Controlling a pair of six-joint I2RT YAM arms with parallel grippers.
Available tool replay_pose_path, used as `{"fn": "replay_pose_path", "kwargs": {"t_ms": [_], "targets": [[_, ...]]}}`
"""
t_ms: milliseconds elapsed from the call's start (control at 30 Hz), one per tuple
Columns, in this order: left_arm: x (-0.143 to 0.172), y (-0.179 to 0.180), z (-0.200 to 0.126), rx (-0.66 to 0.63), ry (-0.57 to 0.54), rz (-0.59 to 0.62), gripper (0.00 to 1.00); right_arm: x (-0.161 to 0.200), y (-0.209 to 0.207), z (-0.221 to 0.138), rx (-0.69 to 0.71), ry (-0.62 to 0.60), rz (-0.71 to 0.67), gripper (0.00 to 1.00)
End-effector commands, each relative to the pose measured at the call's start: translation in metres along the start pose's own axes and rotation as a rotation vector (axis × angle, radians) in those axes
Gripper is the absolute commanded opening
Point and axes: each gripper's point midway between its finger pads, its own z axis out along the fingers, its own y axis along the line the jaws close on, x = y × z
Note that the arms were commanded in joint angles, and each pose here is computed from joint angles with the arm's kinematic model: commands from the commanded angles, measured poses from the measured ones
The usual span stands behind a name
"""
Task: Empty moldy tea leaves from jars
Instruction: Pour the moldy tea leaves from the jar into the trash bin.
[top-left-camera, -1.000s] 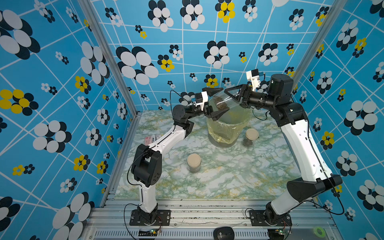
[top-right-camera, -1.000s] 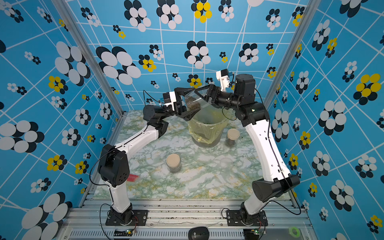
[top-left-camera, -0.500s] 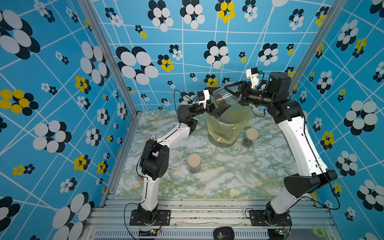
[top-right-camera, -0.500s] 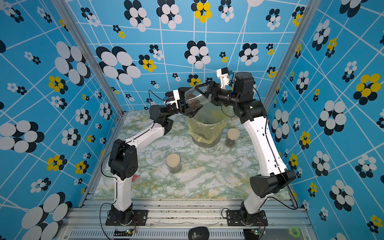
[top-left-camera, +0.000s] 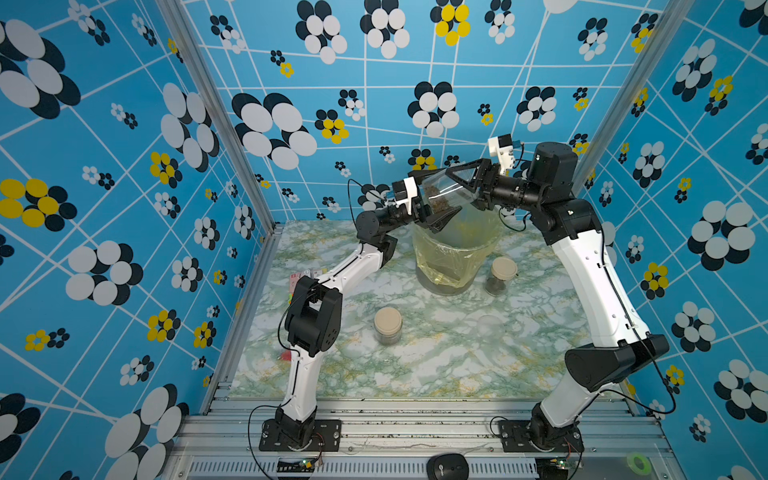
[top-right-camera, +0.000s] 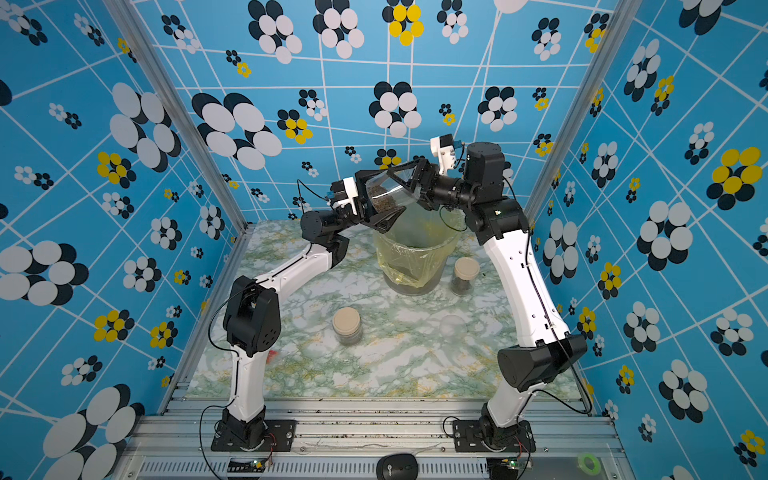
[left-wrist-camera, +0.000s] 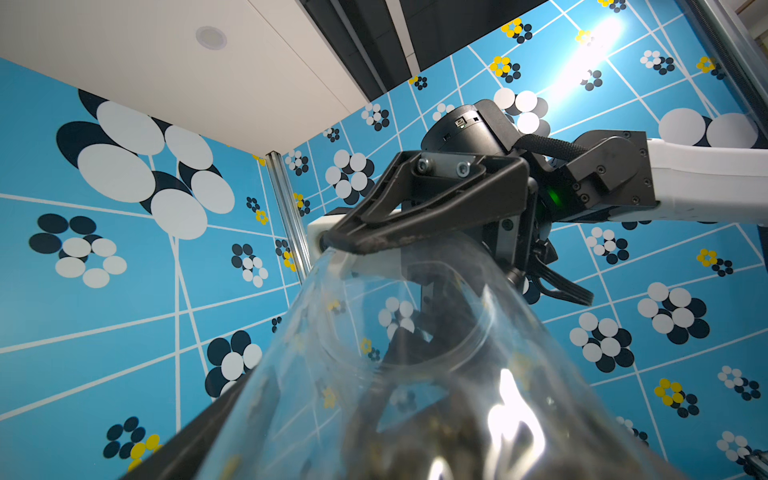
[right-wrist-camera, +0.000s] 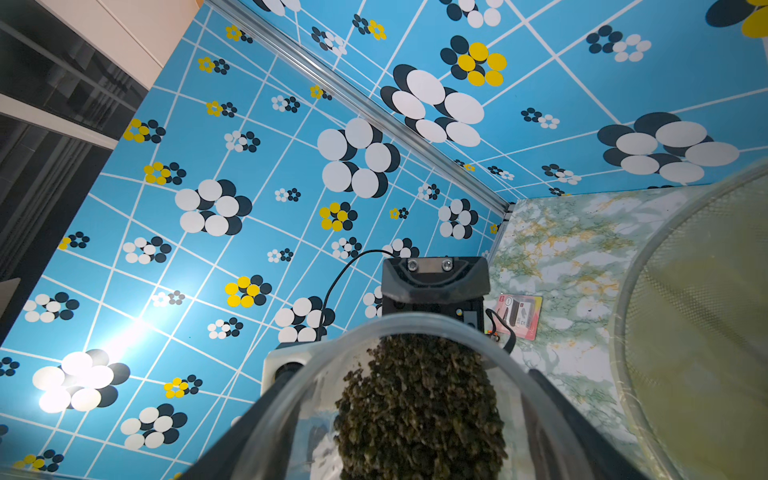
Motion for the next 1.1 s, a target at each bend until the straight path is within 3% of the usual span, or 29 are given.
{"fn": "replay_pose_path", "kwargs": {"t_ms": [0,467,633,867,967,1067], "targets": [[-0.017,0.008,0.005,-0.027,-0.058,0.034,0.99,-0.001,0.018,-0.002,-0.069,0.016,-0.006,0.65],[-0.022,0.01,0.009,-0.027,-0.078,0.044,0.86,-0.004,0.01,0.008,-0.09,0.03,0.035,0.65],[-0.022,0.011,0.01,-0.033,-0.084,0.042,0.66,-0.003,0.007,0.009,-0.088,0.034,0.035,0.66],[-0.018,0.012,0.008,-0.038,-0.077,0.038,0.54,-0.004,0.0,0.009,-0.097,0.022,0.026,0.79],[-0.017,0.013,0.007,-0.044,-0.074,0.036,0.56,-0.005,-0.003,0.01,-0.096,0.021,0.031,0.78],[-0.018,0.013,0.007,-0.043,-0.076,0.034,0.73,-0.005,-0.002,0.011,-0.106,0.024,0.042,0.74]]}}
